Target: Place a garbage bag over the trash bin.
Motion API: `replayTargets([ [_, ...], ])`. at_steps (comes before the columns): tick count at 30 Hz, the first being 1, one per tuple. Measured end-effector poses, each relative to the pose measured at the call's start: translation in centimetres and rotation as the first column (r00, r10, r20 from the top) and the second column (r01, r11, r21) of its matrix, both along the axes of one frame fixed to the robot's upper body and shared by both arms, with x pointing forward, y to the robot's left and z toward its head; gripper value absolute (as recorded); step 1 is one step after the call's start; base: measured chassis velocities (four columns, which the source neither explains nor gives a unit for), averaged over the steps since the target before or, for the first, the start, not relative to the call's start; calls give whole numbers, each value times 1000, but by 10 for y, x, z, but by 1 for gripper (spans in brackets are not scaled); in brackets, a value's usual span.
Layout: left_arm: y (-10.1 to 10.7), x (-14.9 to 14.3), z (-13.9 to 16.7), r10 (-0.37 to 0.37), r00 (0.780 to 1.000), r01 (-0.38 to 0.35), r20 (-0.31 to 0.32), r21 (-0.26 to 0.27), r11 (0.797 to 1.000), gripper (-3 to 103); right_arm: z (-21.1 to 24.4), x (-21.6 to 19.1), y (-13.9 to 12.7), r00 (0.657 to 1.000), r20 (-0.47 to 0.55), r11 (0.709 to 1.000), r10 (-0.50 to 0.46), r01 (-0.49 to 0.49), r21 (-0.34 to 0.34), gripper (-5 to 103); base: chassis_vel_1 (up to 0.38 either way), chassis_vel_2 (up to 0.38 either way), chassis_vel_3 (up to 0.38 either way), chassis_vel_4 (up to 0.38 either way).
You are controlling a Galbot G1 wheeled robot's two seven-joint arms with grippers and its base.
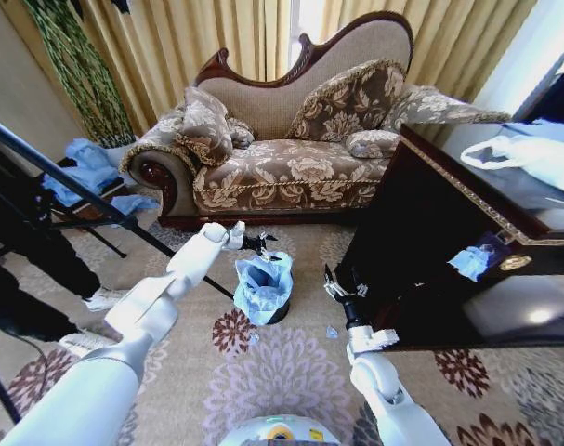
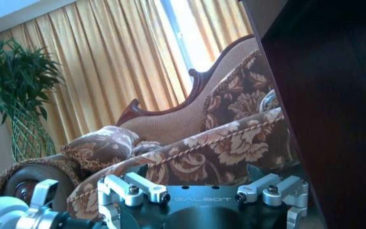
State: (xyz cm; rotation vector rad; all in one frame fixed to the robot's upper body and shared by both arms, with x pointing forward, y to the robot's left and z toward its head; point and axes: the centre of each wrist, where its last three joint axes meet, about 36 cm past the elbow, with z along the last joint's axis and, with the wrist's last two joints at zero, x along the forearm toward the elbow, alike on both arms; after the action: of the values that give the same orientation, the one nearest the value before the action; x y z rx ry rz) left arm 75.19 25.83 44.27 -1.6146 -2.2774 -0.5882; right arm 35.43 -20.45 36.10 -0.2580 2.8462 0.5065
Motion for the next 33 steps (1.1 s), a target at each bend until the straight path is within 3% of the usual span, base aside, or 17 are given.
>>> replayTargets([
  [7,-26,-5,-22,25,998,-29,-56,-68,997,100,0,-2,-1,1000,6,1000,5,-5,-7,100,0,0,0,0],
  [13,-29,-10,-33,22,995,-30,-94,-85,996,100,0,-3,5,1000,9,1000,23,-23,-1,100,0,0,0,0],
  [16,-25,-15,-43,30,992,-40,-126,-79,996,84,-4,-2,11,999,10,999,34,-34,-1,100,0,0,0,0],
  [20,-22,-16,-45,36,990,-45,-137,-64,997,73,-7,3,14,999,12,999,36,-36,-2,100,0,0,0,0],
  [22,-22,-16,-45,36,990,-45,-138,-62,997,68,-8,4,14,999,13,999,35,-35,-3,100,0,0,0,0],
  [25,-21,-17,-46,48,990,-57,-135,-58,997,51,-11,8,15,999,15,1000,31,-30,-8,100,0,0,0,0],
  [27,-22,-17,-47,56,989,-64,-134,-55,996,51,-12,9,15,999,14,1000,30,-30,-8,100,0,0,0,0],
  [33,-23,-17,-50,104,987,-112,-124,-58,992,24,-20,10,19,999,1,999,32,-32,-16,100,0,0,0,0],
])
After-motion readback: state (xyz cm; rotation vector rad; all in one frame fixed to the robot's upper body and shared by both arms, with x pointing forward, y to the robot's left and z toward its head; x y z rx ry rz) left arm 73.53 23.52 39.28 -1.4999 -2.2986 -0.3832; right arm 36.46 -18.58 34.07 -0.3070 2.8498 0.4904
